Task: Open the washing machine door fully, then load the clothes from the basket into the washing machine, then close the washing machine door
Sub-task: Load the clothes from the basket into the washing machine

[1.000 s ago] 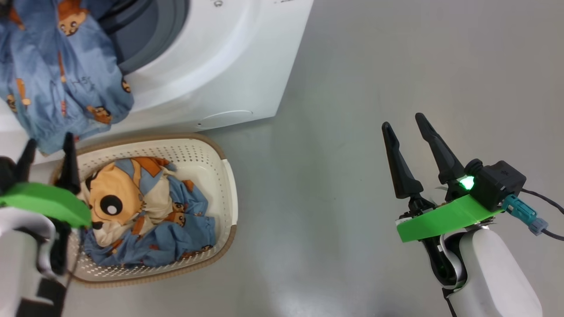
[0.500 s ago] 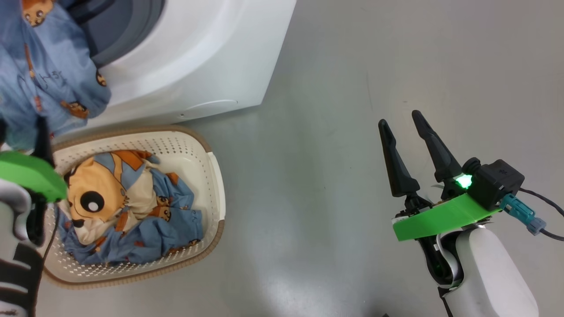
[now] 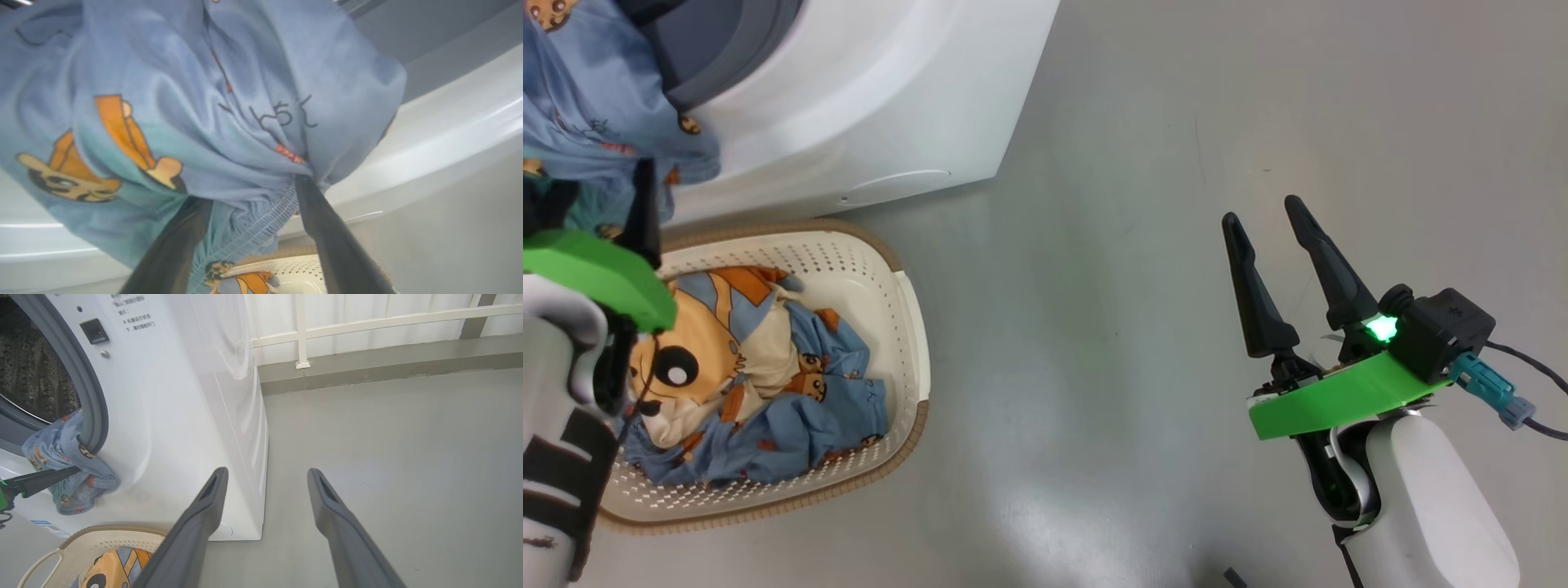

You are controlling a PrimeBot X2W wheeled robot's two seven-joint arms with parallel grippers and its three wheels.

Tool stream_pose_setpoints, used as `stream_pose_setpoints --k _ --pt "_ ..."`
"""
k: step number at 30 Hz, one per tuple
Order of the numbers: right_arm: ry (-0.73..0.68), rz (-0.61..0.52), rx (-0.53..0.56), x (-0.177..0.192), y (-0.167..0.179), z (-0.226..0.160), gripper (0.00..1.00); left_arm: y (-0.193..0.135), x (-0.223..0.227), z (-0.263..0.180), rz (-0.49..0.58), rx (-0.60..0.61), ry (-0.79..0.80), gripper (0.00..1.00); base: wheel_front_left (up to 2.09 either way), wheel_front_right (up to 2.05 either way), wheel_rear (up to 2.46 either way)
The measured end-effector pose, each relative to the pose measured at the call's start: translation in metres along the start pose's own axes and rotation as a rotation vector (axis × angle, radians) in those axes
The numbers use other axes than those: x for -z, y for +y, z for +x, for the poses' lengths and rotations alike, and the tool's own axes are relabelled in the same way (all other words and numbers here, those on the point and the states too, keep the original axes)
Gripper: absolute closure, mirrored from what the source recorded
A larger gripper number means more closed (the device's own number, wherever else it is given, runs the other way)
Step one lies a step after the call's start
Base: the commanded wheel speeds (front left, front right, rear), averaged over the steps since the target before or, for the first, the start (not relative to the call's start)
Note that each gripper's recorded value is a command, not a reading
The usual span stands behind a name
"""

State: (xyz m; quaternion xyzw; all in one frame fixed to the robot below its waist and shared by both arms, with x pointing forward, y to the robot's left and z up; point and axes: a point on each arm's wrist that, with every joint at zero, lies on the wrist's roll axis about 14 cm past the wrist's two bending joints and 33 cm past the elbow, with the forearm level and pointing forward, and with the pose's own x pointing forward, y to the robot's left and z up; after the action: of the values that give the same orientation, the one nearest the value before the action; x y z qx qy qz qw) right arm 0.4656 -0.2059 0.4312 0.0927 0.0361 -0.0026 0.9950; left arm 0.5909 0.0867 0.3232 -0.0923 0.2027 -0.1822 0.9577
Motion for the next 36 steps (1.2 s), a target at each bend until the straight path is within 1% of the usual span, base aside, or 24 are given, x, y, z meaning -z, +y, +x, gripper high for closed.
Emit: stream_pose_setpoints --k 2,4,10,11,12,13,14,15,23,28,32,36 --pt "0.000 0.000 0.000 0.000 0.000 0.001 0.00 -0.008 -0.003 0.003 0.003 0.026 -0.010 0.00 0.00 0.00 0.00" --pt "0.001 0.002 -0.001 0.001 0.001 0.001 0.00 -0.009 -0.008 0.004 -0.019 0.033 -0.020 0.00 0.00 0.00 0.00" --pt "-0.002 0.004 -0.008 0.000 0.003 0.003 0.00 0.011 -0.011 0.004 -0.057 -0.029 -0.016 0.00 0.00 0.00 0.00" --pt "-0.003 0.004 -0.010 0.000 0.004 0.003 0.00 0.012 -0.011 0.004 -0.059 -0.032 -0.016 0.01 0.00 0.00 0.00" --pt "-0.003 0.005 -0.011 0.000 0.004 0.003 0.00 0.013 -0.011 0.004 -0.060 -0.034 -0.015 0.07 0.00 0.00 0.00" --pt "-0.002 0.005 -0.011 0.001 0.004 0.004 0.00 0.013 -0.011 0.004 -0.062 -0.035 -0.015 0.44 0.00 0.00 0.00" --pt "-0.002 0.005 -0.012 0.001 0.004 0.004 0.00 0.014 -0.011 0.003 -0.061 -0.038 -0.015 0.64 0.00 0.00 0.00" --pt "-0.002 0.006 -0.013 0.001 0.005 0.004 0.00 0.015 -0.012 0.003 -0.061 -0.039 -0.015 1.00 0.00 0.00 0.00" --pt "-0.007 0.008 -0.019 -0.002 0.007 0.003 0.00 0.009 -0.014 -0.001 -0.051 -0.026 -0.013 1.00 0.00 0.00 0.00" --pt "-0.017 0.010 -0.025 -0.006 0.010 0.003 0.00 0.000 -0.020 -0.006 -0.044 0.006 -0.033 1.00 0.00 0.00 0.00" --pt "-0.020 0.014 -0.032 -0.007 0.012 0.004 0.00 -0.009 -0.035 -0.010 -0.045 0.043 -0.082 1.00 0.00 0.00 0.00" --pt "-0.017 0.020 -0.040 -0.005 0.016 0.006 0.00 -0.011 -0.062 -0.012 -0.055 0.061 -0.166 1.00 0.00 0.00 0.00"
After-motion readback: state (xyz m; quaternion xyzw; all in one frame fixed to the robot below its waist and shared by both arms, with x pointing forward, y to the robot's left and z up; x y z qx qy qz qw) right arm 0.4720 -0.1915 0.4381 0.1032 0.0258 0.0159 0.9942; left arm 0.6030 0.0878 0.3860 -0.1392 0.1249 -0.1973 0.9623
